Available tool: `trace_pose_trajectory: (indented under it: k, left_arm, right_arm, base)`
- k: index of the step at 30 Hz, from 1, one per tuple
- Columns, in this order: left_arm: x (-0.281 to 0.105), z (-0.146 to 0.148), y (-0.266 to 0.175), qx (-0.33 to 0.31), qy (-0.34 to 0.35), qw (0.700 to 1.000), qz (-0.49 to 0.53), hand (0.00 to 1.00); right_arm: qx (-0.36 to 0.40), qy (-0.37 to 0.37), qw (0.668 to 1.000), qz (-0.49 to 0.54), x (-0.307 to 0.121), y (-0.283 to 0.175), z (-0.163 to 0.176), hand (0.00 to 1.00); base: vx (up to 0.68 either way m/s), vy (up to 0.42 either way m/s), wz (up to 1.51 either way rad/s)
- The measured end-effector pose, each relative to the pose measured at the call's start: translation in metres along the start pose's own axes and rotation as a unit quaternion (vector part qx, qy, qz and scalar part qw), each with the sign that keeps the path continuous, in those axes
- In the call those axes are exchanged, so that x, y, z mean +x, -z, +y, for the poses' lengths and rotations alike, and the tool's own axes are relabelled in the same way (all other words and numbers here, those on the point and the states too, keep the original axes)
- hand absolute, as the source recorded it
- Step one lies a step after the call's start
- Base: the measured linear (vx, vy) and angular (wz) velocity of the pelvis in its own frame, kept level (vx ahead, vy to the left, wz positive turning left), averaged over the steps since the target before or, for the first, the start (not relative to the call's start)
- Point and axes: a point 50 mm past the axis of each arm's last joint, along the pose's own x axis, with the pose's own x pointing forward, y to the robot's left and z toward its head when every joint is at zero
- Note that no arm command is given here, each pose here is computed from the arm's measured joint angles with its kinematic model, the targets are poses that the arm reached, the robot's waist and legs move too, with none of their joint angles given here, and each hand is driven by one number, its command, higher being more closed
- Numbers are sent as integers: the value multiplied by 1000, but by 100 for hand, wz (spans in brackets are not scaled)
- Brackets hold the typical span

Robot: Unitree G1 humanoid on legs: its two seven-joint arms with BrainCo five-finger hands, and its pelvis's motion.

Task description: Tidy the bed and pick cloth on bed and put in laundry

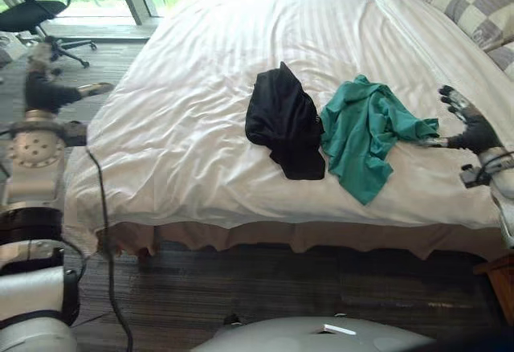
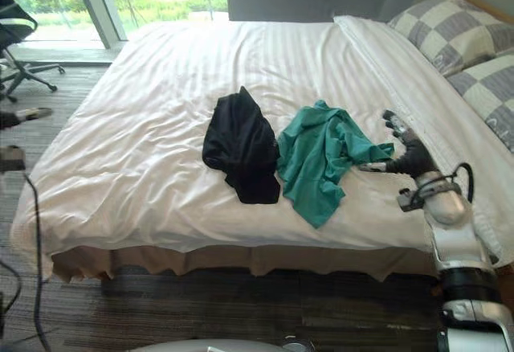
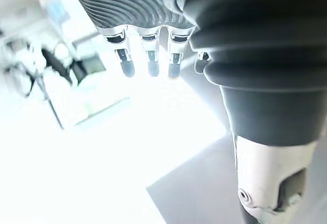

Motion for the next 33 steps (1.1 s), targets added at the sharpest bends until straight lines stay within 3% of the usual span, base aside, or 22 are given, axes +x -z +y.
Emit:
trace_pose_trajectory:
  k: [6, 15, 24, 33]
  left_arm:
    - [10, -49, 0, 13, 48, 998, 24, 0]
    - [40, -49, -42, 41, 18, 999, -5, 0]
    - [65, -35, -105, 66, -64, 995, -44, 0]
    - [74, -53, -164, 35, -67, 994, -82, 0]
  right_arm:
    - [47, -27, 998, -29, 30, -20, 33, 0]
    - [87, -34, 996, -8, 26, -11, 48, 0]
    - [120, -4, 988, -92, 41, -52, 35, 0]
    - [126, -3, 973, -192, 35, -99, 39, 0]
  base:
    - [-51, -32, -34]
    - [-128, 10, -15]
    - [-88, 0, -28]
    - [15, -31, -17]
